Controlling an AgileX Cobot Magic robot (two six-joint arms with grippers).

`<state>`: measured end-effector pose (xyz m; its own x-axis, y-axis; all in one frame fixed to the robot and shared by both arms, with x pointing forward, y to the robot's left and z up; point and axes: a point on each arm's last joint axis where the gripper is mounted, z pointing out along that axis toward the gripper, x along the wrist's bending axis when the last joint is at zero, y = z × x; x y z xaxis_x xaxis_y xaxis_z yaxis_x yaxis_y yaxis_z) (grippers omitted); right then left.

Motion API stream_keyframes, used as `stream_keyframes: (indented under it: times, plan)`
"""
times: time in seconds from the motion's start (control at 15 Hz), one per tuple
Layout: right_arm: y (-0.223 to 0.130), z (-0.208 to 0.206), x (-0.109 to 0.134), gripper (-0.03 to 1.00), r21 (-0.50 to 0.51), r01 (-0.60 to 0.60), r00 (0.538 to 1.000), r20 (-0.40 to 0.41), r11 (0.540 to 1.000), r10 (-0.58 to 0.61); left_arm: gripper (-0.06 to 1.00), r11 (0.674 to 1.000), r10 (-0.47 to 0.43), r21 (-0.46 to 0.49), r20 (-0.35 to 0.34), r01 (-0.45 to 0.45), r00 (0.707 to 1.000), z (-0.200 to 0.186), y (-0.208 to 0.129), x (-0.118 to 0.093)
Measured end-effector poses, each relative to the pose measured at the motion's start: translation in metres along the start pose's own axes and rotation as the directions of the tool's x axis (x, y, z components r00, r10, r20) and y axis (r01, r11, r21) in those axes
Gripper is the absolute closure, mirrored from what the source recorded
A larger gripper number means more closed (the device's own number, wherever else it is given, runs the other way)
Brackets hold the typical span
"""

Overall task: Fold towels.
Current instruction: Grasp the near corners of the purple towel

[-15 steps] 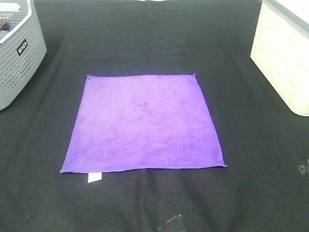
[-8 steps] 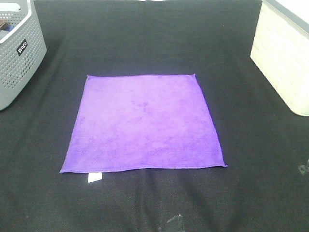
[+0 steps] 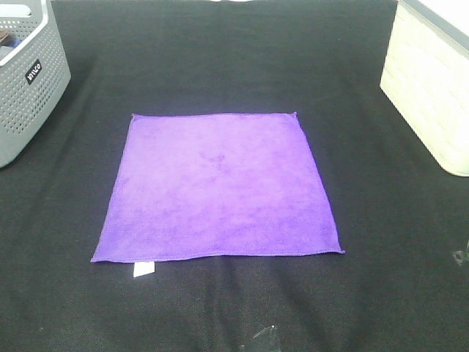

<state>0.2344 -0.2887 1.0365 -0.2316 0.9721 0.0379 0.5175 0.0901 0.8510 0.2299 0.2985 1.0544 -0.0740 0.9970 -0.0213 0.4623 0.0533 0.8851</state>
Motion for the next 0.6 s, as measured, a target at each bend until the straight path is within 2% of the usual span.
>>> stream_keyframes:
  times: [0.2,0.33,0.47,0.53,0.6]
  plan:
    - [0.005,-0.003,0.002,0.0,-0.002,-0.01,1.0,-0.021,1.0,0.01,-0.05,1.0,0.009,0.029,0.0,-0.009,1.0,0.001,0.004,0.0]
    - [0.031,-0.004,0.005,0.0,0.065,-0.034,0.997,-0.06,0.997,0.038,-0.05,0.987,0.016,0.162,0.006,-0.016,1.0,0.009,0.026,-0.001]
    - [0.072,0.009,0.003,0.0,0.175,-0.05,0.996,-0.064,0.983,0.062,-0.05,0.947,-0.001,0.322,0.023,-0.006,1.0,0.026,0.054,-0.002]
    - [0.102,0.025,0.001,0.01,0.241,-0.064,0.995,-0.059,0.968,0.081,-0.05,0.908,-0.017,0.42,0.033,0.002,0.999,0.048,0.076,-0.003]
    - [0.112,0.034,-0.001,0.01,0.274,-0.068,0.995,-0.057,0.959,0.087,-0.05,0.895,-0.023,0.446,0.035,0.005,0.999,0.056,0.083,-0.004]
